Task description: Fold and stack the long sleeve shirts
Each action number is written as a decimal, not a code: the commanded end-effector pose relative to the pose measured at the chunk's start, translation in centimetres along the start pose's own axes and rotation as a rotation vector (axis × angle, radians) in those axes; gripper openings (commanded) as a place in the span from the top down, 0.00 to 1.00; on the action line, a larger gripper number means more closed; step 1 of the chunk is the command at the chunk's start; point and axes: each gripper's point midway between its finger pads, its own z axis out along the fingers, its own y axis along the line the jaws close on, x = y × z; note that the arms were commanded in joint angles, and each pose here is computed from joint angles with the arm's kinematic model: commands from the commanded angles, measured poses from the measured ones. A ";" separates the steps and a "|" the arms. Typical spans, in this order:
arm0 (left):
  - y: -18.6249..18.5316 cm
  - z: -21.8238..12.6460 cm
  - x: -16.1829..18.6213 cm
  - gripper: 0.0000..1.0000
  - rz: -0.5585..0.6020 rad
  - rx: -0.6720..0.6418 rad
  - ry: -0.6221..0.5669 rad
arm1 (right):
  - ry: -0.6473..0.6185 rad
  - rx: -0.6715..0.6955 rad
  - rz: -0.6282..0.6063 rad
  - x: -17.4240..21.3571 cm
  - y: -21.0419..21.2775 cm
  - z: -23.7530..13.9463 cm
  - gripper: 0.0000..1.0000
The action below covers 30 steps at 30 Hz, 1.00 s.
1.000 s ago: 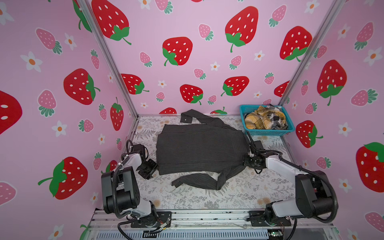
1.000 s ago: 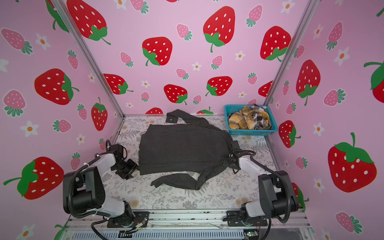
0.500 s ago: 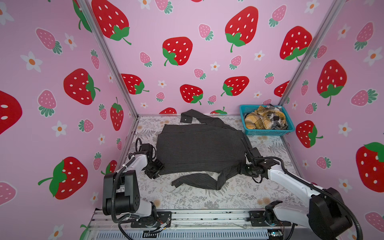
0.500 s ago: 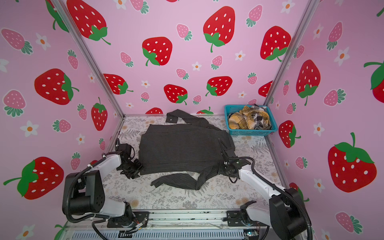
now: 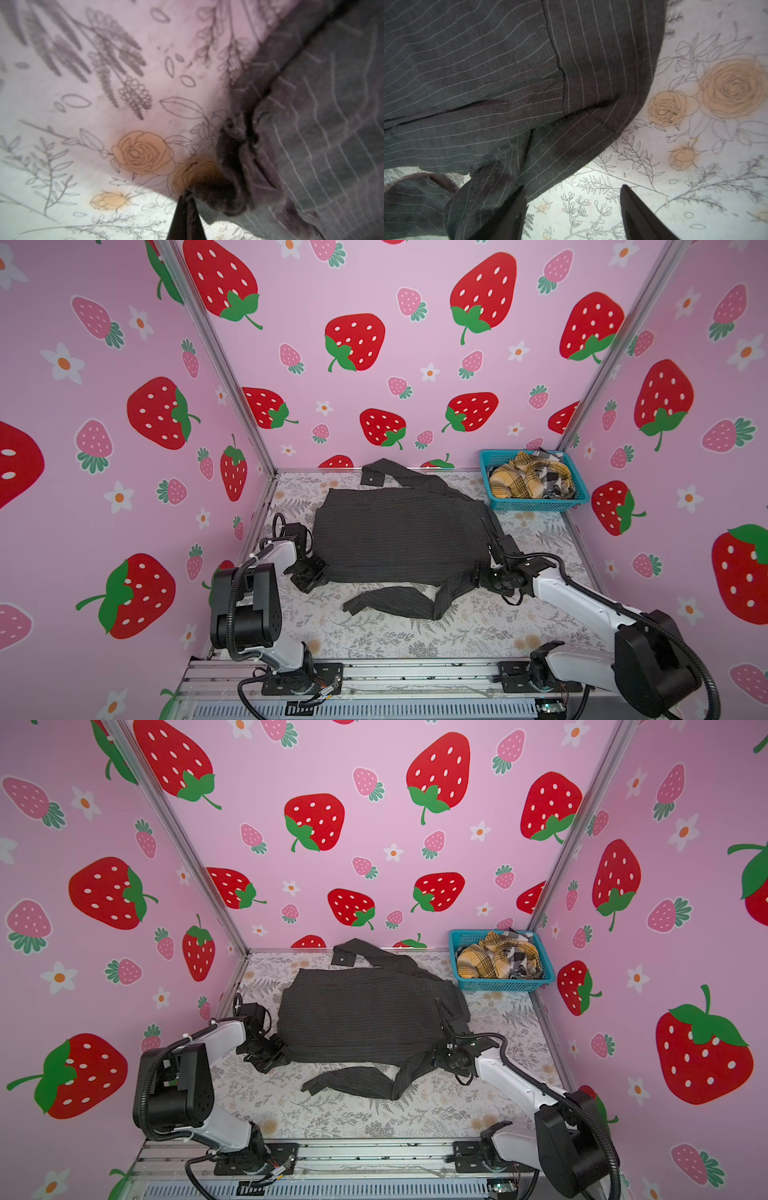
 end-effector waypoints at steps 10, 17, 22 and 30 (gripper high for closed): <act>1.8 -2.3 0.9 1.00 -0.004 -0.030 -0.087 | 0.069 -0.050 0.083 1.3 -0.1 2.9 0.57; 0.9 -2.5 1.2 1.00 -0.035 0.048 -0.088 | 0.019 -0.071 0.119 0.0 -1.1 3.8 0.72; 1.4 -3.1 0.9 1.00 -0.059 0.048 -0.106 | 0.010 -0.052 0.103 0.1 -2.0 2.5 1.00; 2.8 -4.2 2.1 1.00 -0.071 0.072 -0.108 | 0.025 0.029 0.055 1.5 -3.6 -1.1 1.00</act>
